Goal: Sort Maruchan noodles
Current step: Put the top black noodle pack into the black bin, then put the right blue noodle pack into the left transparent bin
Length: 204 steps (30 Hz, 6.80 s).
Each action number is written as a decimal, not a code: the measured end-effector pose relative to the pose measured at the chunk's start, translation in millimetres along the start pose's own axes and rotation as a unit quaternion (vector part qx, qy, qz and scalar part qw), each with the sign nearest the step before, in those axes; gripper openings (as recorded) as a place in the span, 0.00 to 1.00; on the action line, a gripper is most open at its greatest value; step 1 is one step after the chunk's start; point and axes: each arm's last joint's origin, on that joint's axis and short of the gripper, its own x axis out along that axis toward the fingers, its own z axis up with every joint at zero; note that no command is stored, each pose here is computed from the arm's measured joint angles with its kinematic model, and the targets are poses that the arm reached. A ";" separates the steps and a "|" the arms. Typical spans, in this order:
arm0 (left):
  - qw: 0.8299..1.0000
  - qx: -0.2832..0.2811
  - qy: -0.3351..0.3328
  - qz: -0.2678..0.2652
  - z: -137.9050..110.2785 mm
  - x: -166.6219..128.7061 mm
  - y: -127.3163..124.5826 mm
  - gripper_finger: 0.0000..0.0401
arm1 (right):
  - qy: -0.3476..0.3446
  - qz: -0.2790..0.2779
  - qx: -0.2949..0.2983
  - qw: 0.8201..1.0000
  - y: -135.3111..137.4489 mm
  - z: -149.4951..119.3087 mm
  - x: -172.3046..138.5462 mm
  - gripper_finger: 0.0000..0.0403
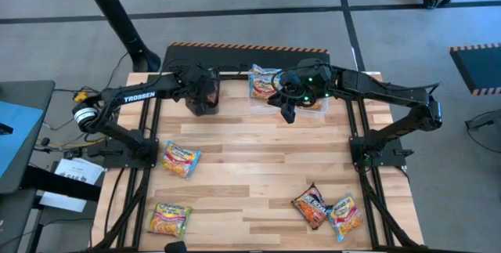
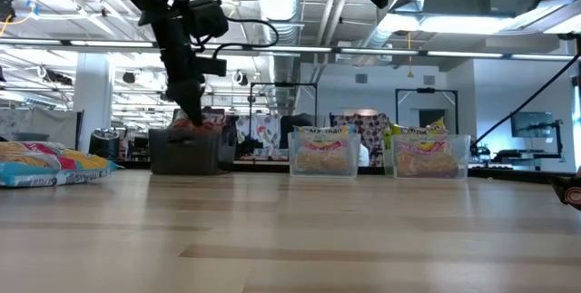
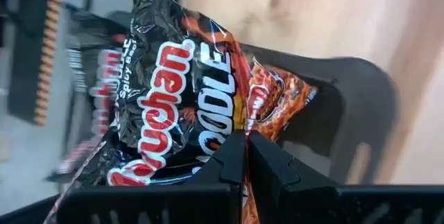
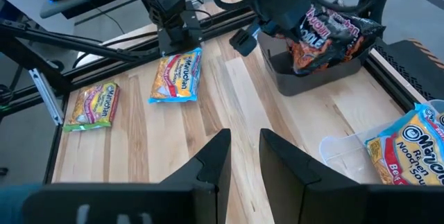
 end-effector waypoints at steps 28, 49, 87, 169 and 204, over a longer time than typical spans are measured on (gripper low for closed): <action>0.993 -0.086 -0.040 -0.068 27.2 -39.7 19.9 0.28 | 0.015 0.001 0.003 1.000 -0.3 -2.7 0.0 0.26; 0.971 -0.139 -0.060 -0.183 17.6 -88.1 0.8 0.28 | 0.265 0.093 0.072 0.957 57.6 -57.4 -8.9 0.26; 0.973 -0.127 -0.058 -0.181 16.9 -88.0 0.5 0.28 | 0.509 -0.137 0.254 0.811 164.3 -197.0 -67.9 0.55; 0.969 -0.160 -0.048 -0.184 16.2 -87.8 0.3 0.28 | 0.597 -0.195 0.115 0.770 192.1 -303.5 -24.2 0.01; 0.968 -0.162 -0.047 -0.184 16.1 -87.8 0.2 0.28 | 0.256 -0.245 0.016 0.935 50.3 -147.9 18.3 0.01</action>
